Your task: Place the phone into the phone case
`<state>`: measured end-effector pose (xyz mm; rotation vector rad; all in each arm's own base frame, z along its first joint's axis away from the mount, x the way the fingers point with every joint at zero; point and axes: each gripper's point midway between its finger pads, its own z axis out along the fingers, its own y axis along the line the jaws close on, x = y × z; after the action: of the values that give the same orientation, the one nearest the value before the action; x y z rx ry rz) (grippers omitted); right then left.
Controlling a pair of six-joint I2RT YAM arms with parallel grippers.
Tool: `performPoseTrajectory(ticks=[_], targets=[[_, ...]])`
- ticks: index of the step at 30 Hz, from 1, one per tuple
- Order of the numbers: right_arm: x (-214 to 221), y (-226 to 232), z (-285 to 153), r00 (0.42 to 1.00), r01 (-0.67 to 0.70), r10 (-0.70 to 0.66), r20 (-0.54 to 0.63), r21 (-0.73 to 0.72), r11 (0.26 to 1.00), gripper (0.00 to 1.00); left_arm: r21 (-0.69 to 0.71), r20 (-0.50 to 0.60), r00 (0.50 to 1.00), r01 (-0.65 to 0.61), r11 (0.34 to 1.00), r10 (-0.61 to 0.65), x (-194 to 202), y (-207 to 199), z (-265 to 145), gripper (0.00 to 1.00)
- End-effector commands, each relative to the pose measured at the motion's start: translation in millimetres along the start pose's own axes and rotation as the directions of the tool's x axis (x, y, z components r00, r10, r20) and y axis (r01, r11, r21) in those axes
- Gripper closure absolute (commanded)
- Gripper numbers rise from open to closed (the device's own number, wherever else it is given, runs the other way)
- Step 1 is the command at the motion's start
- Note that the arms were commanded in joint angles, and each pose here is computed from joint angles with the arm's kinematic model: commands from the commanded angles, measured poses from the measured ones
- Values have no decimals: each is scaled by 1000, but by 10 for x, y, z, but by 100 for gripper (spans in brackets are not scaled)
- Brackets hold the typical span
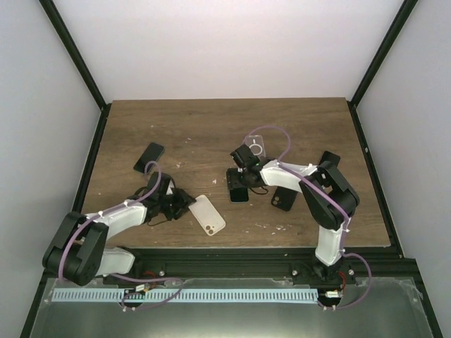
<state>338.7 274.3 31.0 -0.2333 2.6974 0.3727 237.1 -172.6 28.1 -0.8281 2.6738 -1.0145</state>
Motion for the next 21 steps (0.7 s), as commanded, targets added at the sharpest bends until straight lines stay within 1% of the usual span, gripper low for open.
performPoseTrajectory(ticks=[1,2,3,6,7,8,10,12,14,16,18,21], targets=[[144,144,-138,998,53,-54,-24,-72,996,43,115,0,990,-137,984,138,-41,-416,-63,48],[137,219,-198,997,71,-73,-12,-94,993,43,102,8,987,-158,982,158,-52,-430,-104,45],[142,288,-250,996,91,-91,-2,-108,990,43,84,26,985,-175,981,173,-74,-434,-154,40],[170,539,-403,991,137,-136,22,-189,972,43,36,95,973,-216,976,211,-153,-431,-333,20],[184,605,-438,991,137,-135,24,-222,965,43,19,110,969,-223,975,219,-173,-416,-396,15],[202,674,-469,991,137,-135,24,-254,957,43,7,116,966,-233,972,231,-182,-407,-457,11],[225,791,-530,988,153,-147,42,-302,941,43,-14,120,961,-251,968,251,-197,-388,-563,6],[235,901,-596,985,174,-163,61,-334,926,43,-40,127,963,-234,971,238,-216,-296,-646,2],[245,892,-579,985,174,-164,58,-302,937,43,-44,145,964,-217,975,221,-241,-205,-713,1],[249,724,-473,987,161,-157,31,-193,968,35,-27,162,963,-212,977,213,-256,-144,-760,1],[271,576,-377,986,165,-166,6,-107,980,27,-8,171,962,-216,976,214,-249,-126,-807,0],[324,502,-299,983,181,-182,-20,-68,981,19,-4,163,960,-229,973,227,-195,-93,-834,0]])
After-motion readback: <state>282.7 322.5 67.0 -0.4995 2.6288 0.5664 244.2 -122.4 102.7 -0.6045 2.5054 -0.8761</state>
